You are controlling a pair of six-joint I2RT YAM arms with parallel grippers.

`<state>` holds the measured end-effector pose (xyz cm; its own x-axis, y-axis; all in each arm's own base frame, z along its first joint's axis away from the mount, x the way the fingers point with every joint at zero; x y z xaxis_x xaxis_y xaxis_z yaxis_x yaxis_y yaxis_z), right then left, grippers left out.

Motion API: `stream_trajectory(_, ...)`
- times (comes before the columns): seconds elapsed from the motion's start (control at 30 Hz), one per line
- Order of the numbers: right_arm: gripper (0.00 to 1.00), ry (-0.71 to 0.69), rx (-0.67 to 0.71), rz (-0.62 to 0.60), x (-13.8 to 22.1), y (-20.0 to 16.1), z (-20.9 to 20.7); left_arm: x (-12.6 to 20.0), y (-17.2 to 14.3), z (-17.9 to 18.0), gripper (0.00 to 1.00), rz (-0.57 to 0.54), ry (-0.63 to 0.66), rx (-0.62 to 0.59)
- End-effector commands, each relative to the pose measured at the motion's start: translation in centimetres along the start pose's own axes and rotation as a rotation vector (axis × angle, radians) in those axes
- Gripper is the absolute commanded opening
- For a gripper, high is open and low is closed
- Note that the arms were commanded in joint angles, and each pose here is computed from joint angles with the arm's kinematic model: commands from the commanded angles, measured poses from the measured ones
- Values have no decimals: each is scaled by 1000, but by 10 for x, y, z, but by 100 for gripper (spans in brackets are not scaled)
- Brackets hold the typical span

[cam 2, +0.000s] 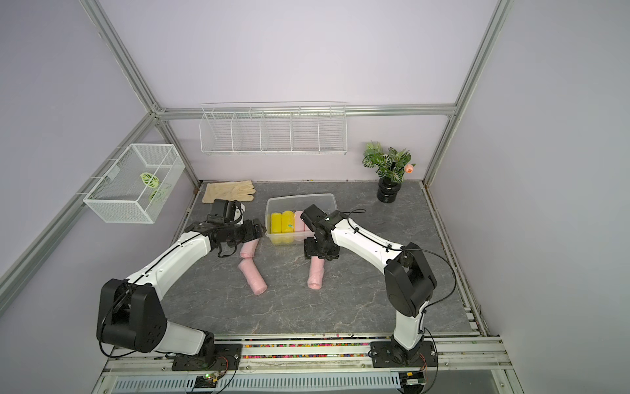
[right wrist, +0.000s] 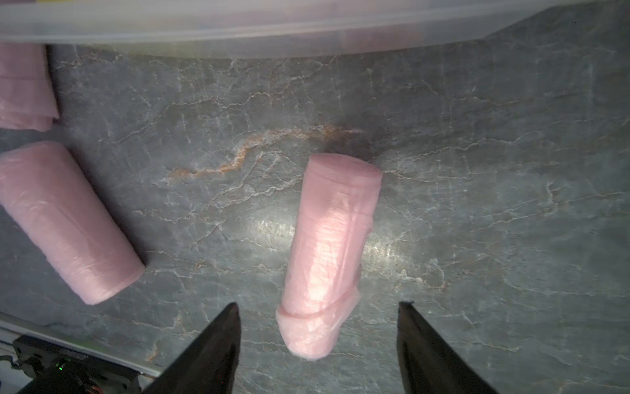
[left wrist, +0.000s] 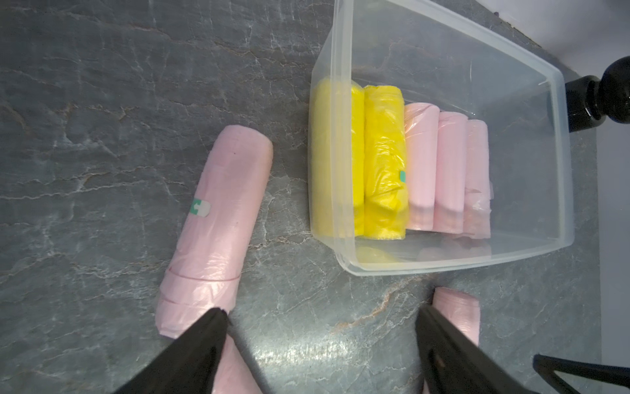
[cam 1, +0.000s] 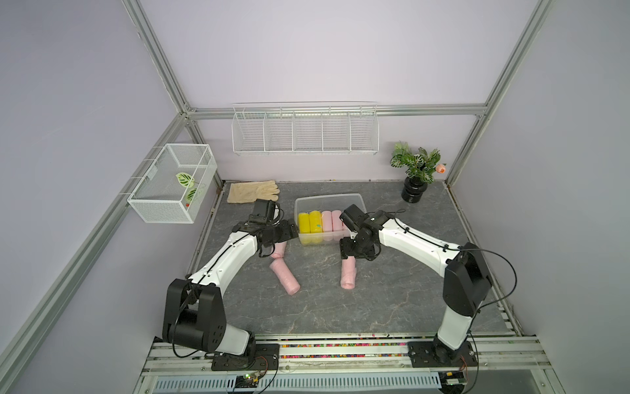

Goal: Put the roll of trash bags into the storage box
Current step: Pick up the roll of trash bags from the center of the board.

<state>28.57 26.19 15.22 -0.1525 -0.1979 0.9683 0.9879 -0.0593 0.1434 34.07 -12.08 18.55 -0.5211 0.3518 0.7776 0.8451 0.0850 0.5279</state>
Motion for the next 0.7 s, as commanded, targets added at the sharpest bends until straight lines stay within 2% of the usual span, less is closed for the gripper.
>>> stream_trajectory(0.0,76,-10,-44,-18,-15,1,3,1,14,-3,91,-30,-2,-26)
stream_trajectory(0.23,79,-44,-76,31,-39,-9,-1,-5,15,-1,91,-19,8,-28)
stream_trajectory(0.67,76,-66,-172,82,-66,-22,-10,-7,11,1,91,-10,6,-12)
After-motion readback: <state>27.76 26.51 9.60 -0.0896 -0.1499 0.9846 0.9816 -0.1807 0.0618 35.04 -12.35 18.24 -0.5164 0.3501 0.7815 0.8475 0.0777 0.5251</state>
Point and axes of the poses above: each gripper's point midway between its finger pads, its own x axis back along the fingers, its own z axis along the line the jaws close on, y = z × x, the point moved 5 cm from there along x, back along the fingers, and after that the axes turned 8 degrees about -x, right-handed, at the moved point
